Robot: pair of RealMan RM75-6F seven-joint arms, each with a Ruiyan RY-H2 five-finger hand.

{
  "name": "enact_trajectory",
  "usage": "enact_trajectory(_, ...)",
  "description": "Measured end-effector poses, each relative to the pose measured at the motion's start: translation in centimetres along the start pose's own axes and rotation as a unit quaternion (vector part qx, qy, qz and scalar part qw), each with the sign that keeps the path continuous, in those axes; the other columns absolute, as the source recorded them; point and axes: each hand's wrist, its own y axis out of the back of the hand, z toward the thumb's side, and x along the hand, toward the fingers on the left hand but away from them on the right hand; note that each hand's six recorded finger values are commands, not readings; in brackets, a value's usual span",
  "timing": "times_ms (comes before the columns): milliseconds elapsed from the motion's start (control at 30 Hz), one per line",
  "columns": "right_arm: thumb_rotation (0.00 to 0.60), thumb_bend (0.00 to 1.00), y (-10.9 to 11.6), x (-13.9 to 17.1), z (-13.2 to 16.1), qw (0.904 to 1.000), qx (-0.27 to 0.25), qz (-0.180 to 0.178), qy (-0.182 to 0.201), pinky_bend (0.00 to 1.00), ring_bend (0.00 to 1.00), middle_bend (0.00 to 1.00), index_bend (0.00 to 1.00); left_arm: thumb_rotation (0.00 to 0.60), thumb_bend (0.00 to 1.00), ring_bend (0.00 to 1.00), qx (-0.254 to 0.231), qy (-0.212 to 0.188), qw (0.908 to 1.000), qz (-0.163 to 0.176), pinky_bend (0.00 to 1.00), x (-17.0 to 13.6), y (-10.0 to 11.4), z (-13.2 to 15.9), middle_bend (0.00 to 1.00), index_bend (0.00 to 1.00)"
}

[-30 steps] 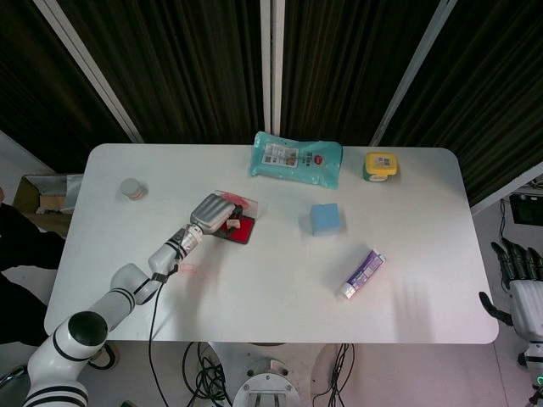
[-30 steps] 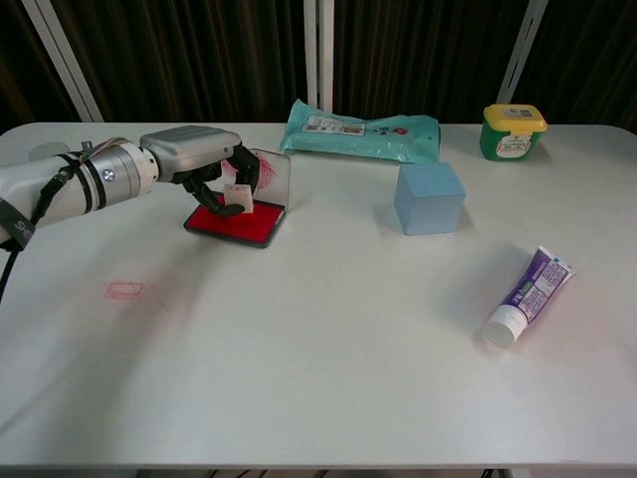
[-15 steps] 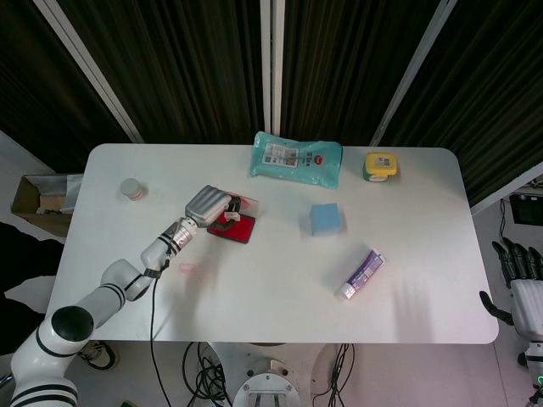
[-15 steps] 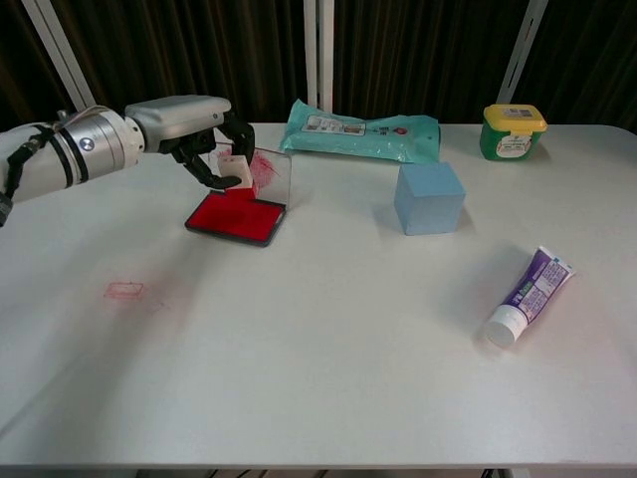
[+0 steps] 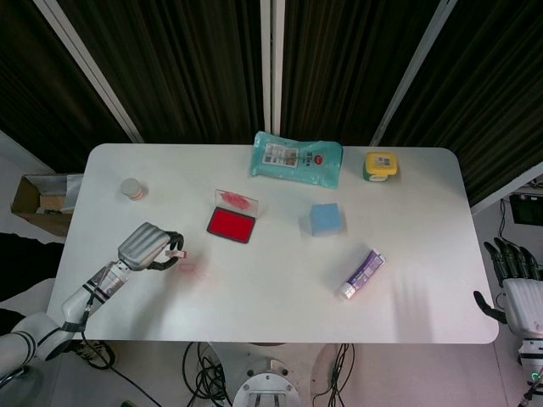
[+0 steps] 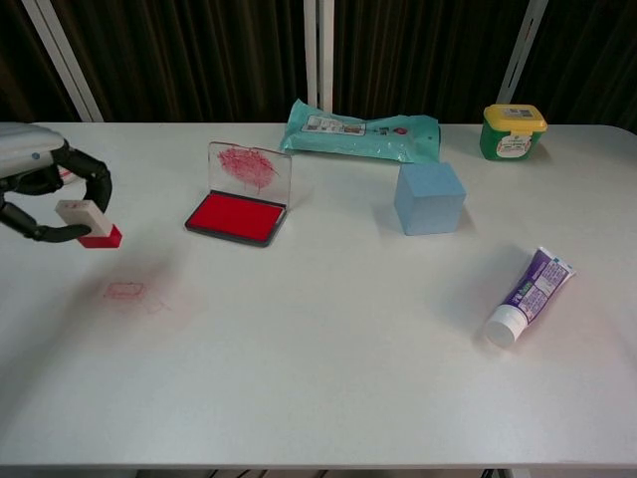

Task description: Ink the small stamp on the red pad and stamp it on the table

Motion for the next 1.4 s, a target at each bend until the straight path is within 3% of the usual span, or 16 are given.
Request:
enact_trajectory(333, 0.600, 0.21, 0.4, 0.5, 0.4, 1.0000, 0.009, -0.003, 0.000, 0.00, 0.00, 0.00, 0.00, 0.600, 0.47, 1.00, -0.007, -0.016, 0.9998, -0.001, 1.00, -0.3, -3.6, 0.8, 0.60, 0.59)
enact_trajectory(633, 0.600, 0.21, 0.2, 0.6, 0.1, 0.9999, 0.009, 0.001, -0.005, 0.00, 0.00, 0.00, 0.00, 0.600, 0.47, 1.00, -0.009, -0.016, 0.9998, -0.011, 1.00, 0.6, -5.5, 0.7, 0.59, 0.58)
enact_trajectory(1400, 0.600, 0.21, 0.2, 0.5, 0.2, 0.9999, 0.012, 0.001, -0.006, 0.00, 0.00, 0.00, 0.00, 0.600, 0.41, 0.98, -0.019, -0.021, 0.9993, -0.024, 1.00, 0.8, -6.0, 0.1, 0.42, 0.36)
